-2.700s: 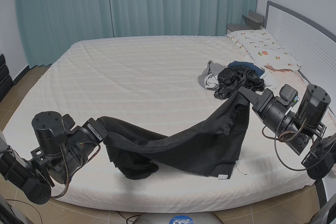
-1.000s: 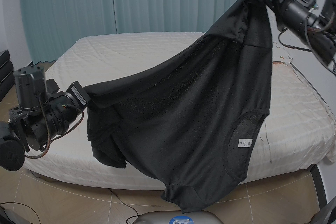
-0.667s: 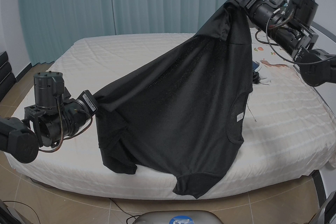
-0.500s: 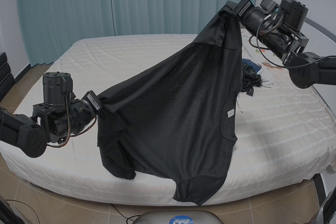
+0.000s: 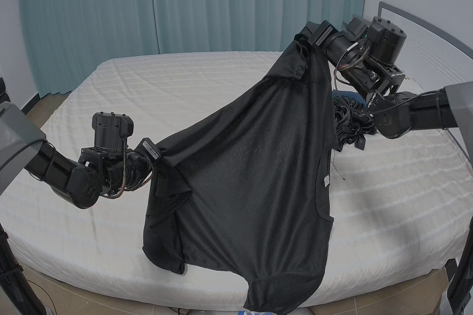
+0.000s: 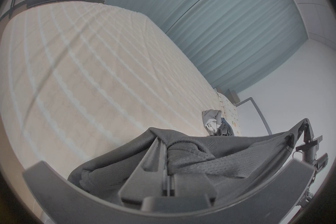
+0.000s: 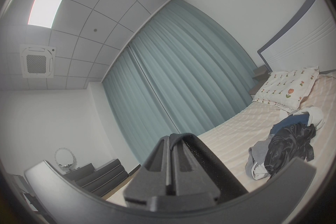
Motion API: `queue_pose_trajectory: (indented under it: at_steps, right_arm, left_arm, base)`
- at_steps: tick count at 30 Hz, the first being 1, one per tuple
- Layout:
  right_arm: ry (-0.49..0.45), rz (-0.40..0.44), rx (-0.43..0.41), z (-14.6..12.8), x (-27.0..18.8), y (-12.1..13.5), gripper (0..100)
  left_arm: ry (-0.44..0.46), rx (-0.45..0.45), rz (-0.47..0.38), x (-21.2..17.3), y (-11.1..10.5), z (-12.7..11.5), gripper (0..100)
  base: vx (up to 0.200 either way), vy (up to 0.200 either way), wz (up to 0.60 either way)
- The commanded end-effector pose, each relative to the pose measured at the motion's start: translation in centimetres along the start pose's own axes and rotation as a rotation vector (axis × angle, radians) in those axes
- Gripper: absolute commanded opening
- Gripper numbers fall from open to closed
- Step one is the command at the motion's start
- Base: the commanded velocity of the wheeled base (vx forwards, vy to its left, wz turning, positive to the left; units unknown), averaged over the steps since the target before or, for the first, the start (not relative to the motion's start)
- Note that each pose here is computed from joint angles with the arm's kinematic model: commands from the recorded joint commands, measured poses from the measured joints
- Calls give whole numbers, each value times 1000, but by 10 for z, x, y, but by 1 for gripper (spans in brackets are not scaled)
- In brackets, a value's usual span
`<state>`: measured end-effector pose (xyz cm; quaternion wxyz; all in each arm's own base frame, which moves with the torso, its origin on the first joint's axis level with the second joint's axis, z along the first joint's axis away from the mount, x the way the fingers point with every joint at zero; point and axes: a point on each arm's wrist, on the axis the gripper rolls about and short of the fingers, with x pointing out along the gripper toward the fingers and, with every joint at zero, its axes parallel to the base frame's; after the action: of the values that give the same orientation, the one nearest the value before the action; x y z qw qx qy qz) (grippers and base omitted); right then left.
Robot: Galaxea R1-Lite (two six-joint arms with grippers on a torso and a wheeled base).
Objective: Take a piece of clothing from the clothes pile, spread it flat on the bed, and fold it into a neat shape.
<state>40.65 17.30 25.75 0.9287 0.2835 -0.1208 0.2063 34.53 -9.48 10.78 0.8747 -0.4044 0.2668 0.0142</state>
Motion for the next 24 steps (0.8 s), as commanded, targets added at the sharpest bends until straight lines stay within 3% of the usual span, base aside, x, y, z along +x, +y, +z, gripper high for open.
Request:
queue_pose_trajectory:
  at_steps: [1,5,6,8,9,14,19,20,24]
  right_arm:
    - [60,-56,-12,-44,8,-32,0]
    - [87,-78,-13,-73,13,-51,0]
    - [93,-83,-14,-79,14,-55,0]
    - [117,-96,-16,-92,14,-63,0]
    - [131,-102,-15,-101,15,-68,100]
    - [185,-137,-15,-136,14,-90,100]
    - [310,-261,-34,-166,-3,-133,100]
    - [350,-293,-36,-169,-8,-140,100]
    - [355,-342,-43,-162,-14,-159,100]
  left_arm:
    - [19,-33,44,25,11,-6,0]
    - [36,-62,62,41,19,-12,0]
    - [31,-67,64,46,20,-13,100]
    - [21,-86,57,55,22,-14,100]
    - [9,-102,49,61,24,-13,100]
    - [-11,-114,58,85,36,-14,100]
    - [-91,-102,107,104,48,-6,100]
    - [-113,-82,119,107,51,-1,100]
    - [-152,-14,142,115,58,10,100]
  base:
    - [0,0,0]
    - [0,0,0]
    - [0,0,0]
    - [0,0,0]
    - [0,0,0]
    - [0,0,0]
    - [0,0,0]
    - [0,0,0]
    - [0,0,0]
